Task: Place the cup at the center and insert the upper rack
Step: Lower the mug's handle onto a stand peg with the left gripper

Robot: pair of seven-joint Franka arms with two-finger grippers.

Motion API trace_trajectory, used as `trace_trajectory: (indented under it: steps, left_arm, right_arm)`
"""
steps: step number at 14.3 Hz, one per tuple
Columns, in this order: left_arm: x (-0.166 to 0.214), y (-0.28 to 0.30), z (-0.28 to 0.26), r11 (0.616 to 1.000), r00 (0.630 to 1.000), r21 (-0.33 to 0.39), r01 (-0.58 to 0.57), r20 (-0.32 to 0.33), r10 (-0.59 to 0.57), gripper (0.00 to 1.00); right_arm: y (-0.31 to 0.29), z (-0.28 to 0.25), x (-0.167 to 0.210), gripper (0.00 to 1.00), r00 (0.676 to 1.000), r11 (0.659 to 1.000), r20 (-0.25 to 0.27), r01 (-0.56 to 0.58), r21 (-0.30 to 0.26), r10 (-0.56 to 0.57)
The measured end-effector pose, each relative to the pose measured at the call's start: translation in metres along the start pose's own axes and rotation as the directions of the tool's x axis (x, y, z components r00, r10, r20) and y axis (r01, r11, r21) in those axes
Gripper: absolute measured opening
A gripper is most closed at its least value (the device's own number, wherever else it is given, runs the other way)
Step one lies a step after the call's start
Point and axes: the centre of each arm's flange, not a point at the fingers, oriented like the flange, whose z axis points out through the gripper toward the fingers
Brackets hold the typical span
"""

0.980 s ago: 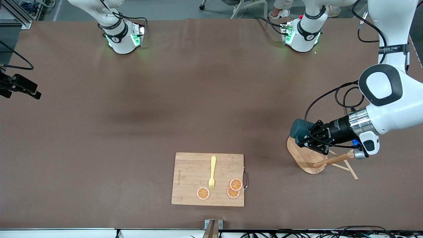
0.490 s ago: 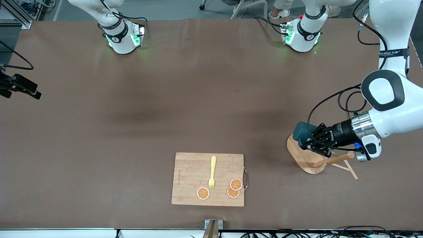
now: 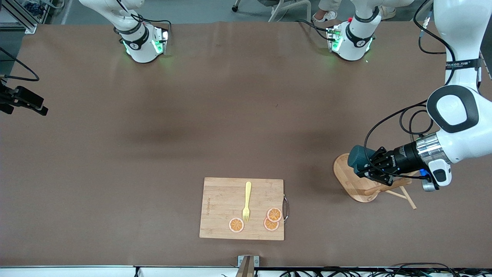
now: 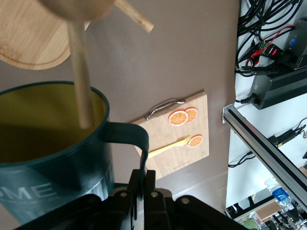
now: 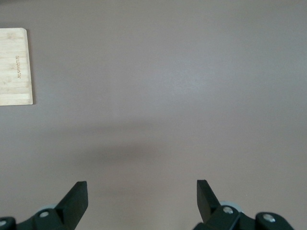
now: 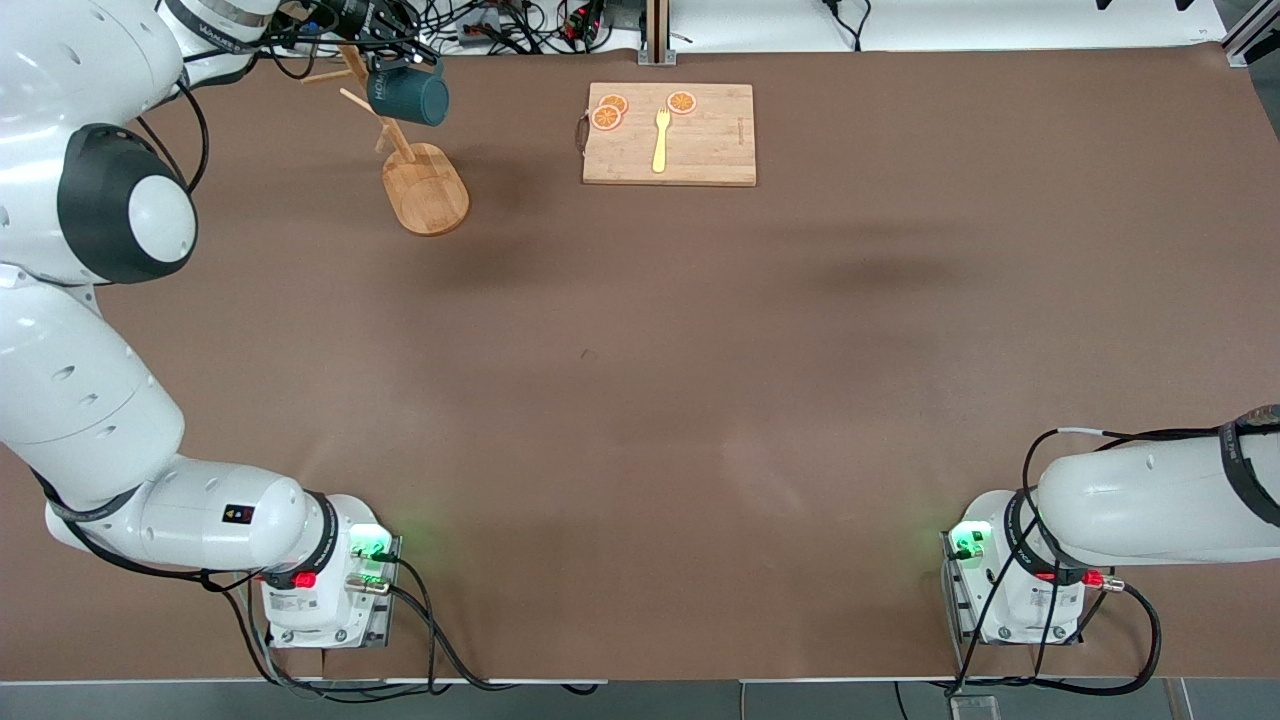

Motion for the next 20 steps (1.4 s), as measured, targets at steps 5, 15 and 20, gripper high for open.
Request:
trace_trajectory:
  steps: [5, 15, 20]
  left_arm:
    - [0.014, -0.002, 0.008, 1.000, 1.000, 0.007, -0.028, 0.000, 0.028, 0.07]
    - [0.039, -0.002, -0.003, 0.999, 0.999, -0.021, -0.043, -0.010, 0.043, 0.07]
    - [0.043, -0.002, 0.002, 0.999, 0.999, -0.016, -0.040, -0.009, 0.040, 0.07]
  right_arm:
    - [0.000, 0.000, 0.000, 1.00, 1.000, 1.000, 0.000, 0.000, 0.000, 0.000]
    - [0.000, 0.000, 0.000, 1.00, 1.000, 1.000, 0.000, 0.000, 0.000, 0.000]
    - [0.000, 0.000, 0.000, 1.00, 1.000, 1.000, 0.000, 0.000, 0.000, 0.000]
